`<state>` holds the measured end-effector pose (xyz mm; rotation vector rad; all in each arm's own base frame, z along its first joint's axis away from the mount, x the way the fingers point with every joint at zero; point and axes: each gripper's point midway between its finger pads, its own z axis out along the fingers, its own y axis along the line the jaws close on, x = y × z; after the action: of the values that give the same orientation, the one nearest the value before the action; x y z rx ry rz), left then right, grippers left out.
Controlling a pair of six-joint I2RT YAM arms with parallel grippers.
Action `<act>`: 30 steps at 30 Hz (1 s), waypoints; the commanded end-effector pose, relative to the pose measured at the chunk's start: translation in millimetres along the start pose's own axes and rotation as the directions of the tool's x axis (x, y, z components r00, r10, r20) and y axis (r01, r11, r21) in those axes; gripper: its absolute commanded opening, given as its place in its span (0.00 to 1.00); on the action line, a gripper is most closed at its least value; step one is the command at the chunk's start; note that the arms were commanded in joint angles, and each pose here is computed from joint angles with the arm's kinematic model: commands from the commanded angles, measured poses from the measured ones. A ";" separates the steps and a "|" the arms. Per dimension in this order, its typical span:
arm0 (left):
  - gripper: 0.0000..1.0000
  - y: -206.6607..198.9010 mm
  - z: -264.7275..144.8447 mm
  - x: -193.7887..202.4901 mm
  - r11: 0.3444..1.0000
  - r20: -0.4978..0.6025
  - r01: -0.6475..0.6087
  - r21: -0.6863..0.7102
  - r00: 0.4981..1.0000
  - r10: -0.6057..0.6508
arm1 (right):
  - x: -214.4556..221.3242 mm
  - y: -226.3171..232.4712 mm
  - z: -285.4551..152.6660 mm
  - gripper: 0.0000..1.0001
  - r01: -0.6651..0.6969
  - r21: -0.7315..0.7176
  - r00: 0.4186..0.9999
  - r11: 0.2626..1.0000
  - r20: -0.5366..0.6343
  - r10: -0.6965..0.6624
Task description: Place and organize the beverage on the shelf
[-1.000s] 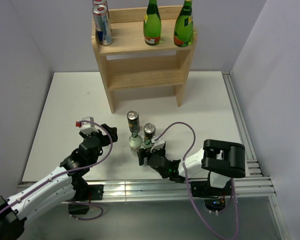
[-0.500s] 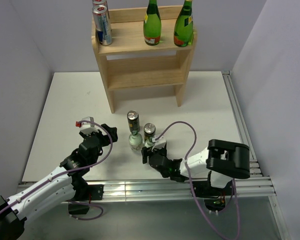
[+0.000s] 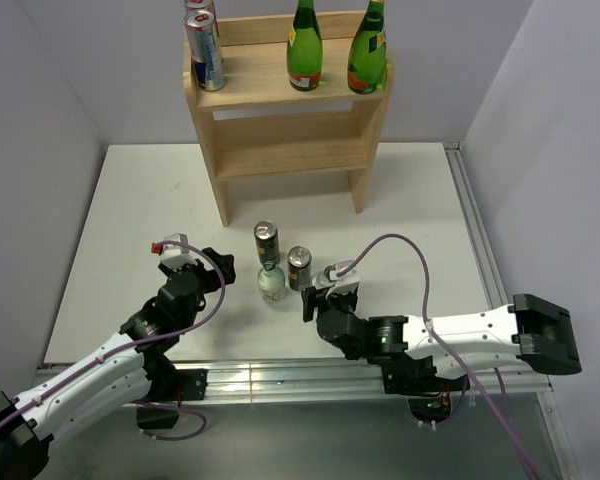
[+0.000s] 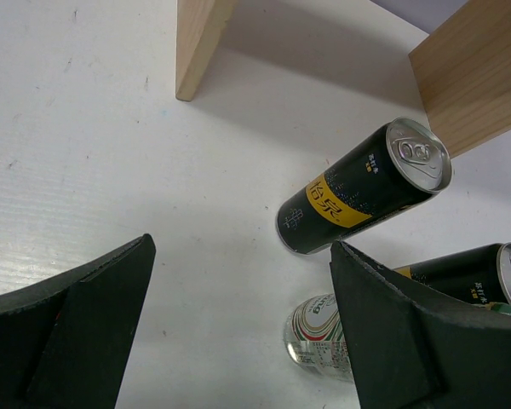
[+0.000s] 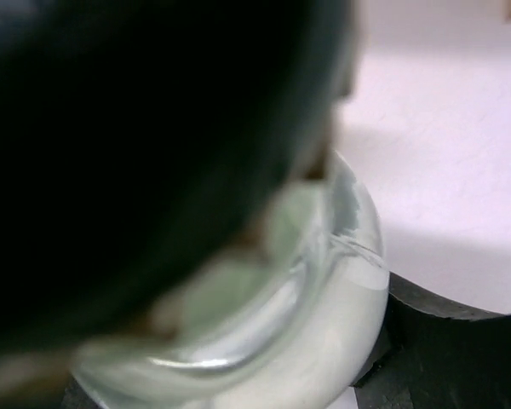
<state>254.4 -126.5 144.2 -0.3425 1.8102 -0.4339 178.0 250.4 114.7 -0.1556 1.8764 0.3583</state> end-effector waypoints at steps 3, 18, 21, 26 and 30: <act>0.91 -6.5 0.0 -6.4 1.000 0.023 0.002 0.025 1.000 -0.002 | -110.6 9.3 -12.4 0.00 -0.106 0.030 0.975 0.994 0.201 0.098; 0.99 -5.6 -0.9 -7.6 1.000 0.027 0.006 0.023 1.000 -0.006 | -264.0 -19.8 55.6 0.00 -0.086 0.070 0.936 0.994 0.346 0.056; 0.99 -5.4 -1.5 -8.1 1.000 0.030 0.007 0.025 1.000 -0.008 | -284.3 -28.3 75.2 0.00 -0.086 0.092 0.933 0.992 0.356 0.047; 0.99 -5.4 -1.5 -8.1 1.000 0.030 0.005 0.025 1.000 -0.006 | -314.7 -39.6 100.5 0.00 -0.089 0.121 0.925 0.989 0.378 0.037; 0.99 -5.9 -1.5 -7.7 1.000 0.027 0.006 0.027 1.000 -0.007 | -321.8 -49.8 127.0 0.00 -0.072 0.152 0.933 0.986 0.361 0.013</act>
<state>254.0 -126.3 146.2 -0.3440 1.8039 -0.4394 397.3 219.9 288.9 -0.0134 1.7358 0.1331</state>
